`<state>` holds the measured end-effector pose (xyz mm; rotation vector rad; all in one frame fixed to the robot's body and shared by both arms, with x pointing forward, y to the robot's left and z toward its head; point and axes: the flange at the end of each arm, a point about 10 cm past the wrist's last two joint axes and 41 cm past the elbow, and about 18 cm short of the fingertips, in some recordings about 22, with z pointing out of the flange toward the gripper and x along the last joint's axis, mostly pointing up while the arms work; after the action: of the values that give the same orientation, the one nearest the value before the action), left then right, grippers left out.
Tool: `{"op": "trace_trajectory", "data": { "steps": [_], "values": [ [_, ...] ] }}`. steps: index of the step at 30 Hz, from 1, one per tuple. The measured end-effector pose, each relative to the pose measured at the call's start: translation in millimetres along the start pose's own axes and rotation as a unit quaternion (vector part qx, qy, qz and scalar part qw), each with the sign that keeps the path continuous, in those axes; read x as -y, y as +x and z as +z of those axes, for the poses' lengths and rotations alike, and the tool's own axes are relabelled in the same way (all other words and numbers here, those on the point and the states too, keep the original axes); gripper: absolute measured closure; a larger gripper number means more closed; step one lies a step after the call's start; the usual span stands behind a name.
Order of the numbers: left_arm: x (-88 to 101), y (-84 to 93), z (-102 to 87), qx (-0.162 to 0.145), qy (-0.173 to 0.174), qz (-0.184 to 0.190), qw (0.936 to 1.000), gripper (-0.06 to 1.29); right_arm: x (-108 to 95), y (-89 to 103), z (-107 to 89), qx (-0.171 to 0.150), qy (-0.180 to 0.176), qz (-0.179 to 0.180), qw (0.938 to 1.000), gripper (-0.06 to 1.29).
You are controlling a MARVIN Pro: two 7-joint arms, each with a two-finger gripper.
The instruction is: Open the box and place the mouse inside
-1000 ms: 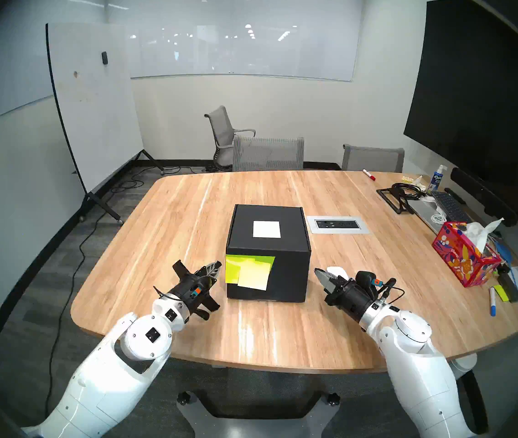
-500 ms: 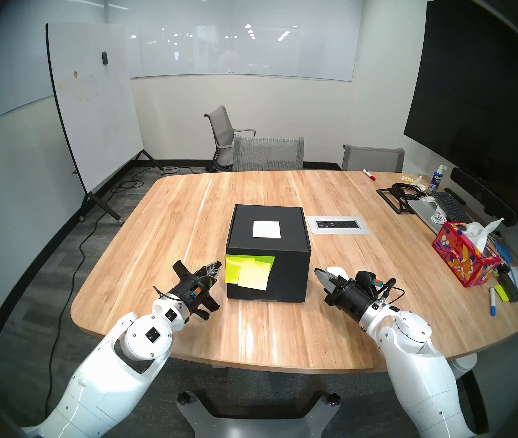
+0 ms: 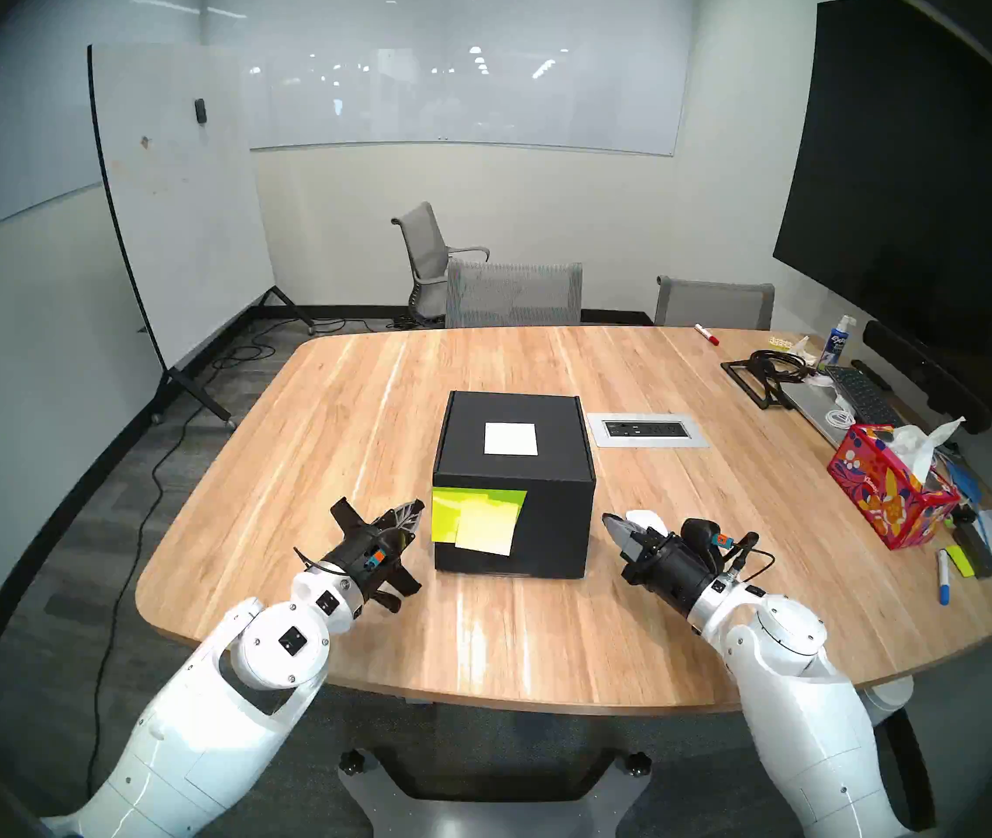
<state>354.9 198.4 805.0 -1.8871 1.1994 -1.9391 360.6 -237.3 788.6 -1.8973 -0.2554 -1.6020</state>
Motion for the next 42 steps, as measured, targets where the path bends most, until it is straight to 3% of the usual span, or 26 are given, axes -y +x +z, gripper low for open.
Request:
{"op": "trace_trajectory", "data": {
  "steps": [42],
  "values": [
    [0.0,0.0,0.0,0.0,0.0,0.0,1.0,1.25,0.0,0.0,0.0,0.0,0.0,0.0,1.0,1.25]
  ]
}}
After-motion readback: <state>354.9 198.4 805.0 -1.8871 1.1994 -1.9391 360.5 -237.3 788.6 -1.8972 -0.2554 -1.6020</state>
